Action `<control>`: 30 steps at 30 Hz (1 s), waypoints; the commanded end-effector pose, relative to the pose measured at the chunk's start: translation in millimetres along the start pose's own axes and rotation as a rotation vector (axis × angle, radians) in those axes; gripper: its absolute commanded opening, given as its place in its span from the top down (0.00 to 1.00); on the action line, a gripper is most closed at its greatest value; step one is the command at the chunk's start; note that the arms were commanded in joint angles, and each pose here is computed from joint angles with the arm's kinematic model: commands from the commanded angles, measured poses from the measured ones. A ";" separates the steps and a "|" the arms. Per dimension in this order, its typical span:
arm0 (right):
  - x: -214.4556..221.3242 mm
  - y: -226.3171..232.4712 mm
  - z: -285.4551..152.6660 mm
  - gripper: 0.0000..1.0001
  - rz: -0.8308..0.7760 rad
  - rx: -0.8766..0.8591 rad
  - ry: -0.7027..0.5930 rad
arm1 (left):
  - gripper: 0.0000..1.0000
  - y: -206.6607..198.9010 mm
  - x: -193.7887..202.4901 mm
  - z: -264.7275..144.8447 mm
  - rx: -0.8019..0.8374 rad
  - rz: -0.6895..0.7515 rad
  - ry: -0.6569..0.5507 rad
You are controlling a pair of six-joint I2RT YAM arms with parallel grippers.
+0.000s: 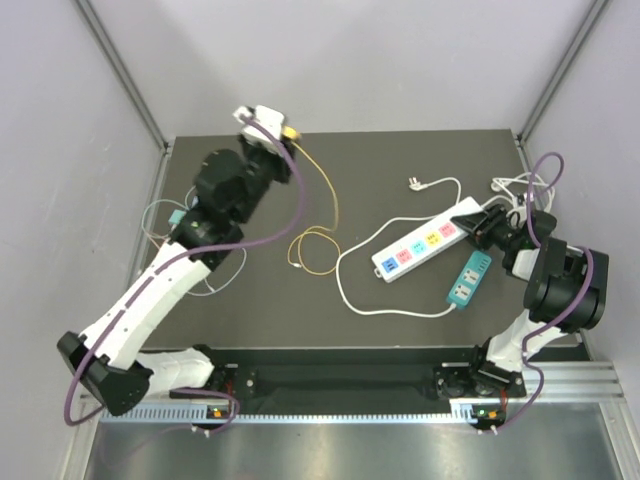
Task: Pull the plug off the socket
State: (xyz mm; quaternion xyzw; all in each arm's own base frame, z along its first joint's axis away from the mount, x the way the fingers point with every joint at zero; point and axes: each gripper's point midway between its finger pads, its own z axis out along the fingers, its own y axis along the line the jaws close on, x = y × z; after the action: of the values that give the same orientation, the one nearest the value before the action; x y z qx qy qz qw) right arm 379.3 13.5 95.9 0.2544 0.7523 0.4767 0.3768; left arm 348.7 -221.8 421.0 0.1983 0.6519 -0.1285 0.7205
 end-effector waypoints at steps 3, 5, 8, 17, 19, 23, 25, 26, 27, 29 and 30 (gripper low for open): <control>-18.0 4.2 0.4 0.51 -0.090 -0.006 -0.042 | 1.00 91.7 -94.1 -31.4 -0.310 0.029 -0.193; -17.6 3.9 0.4 0.50 -0.087 -0.007 -0.040 | 1.00 116.3 -119.1 -43.0 -0.420 0.064 -0.233; -17.9 4.2 0.7 0.44 -0.089 -0.008 -0.040 | 1.00 142.4 -154.1 -58.7 -0.549 0.101 -0.297; -17.7 5.0 0.9 0.18 -0.086 -0.014 -0.036 | 1.00 173.2 -190.3 -60.4 -0.700 0.221 -0.316; -18.0 6.3 0.4 0.09 -0.090 -0.014 -0.036 | 1.00 175.7 -165.6 -48.1 -0.697 0.222 -0.271; -19.5 8.0 -1.4 0.00 -0.106 -0.003 -0.044 | 1.00 208.9 -110.9 -38.0 -0.754 0.197 -0.175; -19.8 9.5 -1.9 0.00 -0.110 -0.005 -0.045 | 1.00 221.3 -76.2 -29.7 -0.746 0.130 -0.129; -20.6 10.8 -2.1 0.00 -0.113 -0.007 -0.047 | 1.00 241.9 -61.9 -34.0 -0.784 0.110 -0.103; -21.0 11.9 -2.4 0.00 -0.113 -0.008 -0.048 | 1.00 246.1 -41.4 -29.8 -0.772 0.053 -0.079; -21.1 11.9 -2.2 0.00 -0.114 -0.009 -0.047 | 1.00 268.5 -13.1 -32.1 -0.803 0.005 -0.030; -20.5 11.8 -2.1 0.00 -0.111 -0.010 -0.044 | 1.00 272.3 5.2 -30.7 -0.807 -0.047 -0.008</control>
State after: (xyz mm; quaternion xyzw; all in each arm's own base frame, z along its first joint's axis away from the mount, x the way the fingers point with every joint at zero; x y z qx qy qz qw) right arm 378.9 11.4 89.8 0.2512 0.7614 0.4634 0.3774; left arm 435.5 19.9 463.4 -0.0567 0.6466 0.1820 0.7387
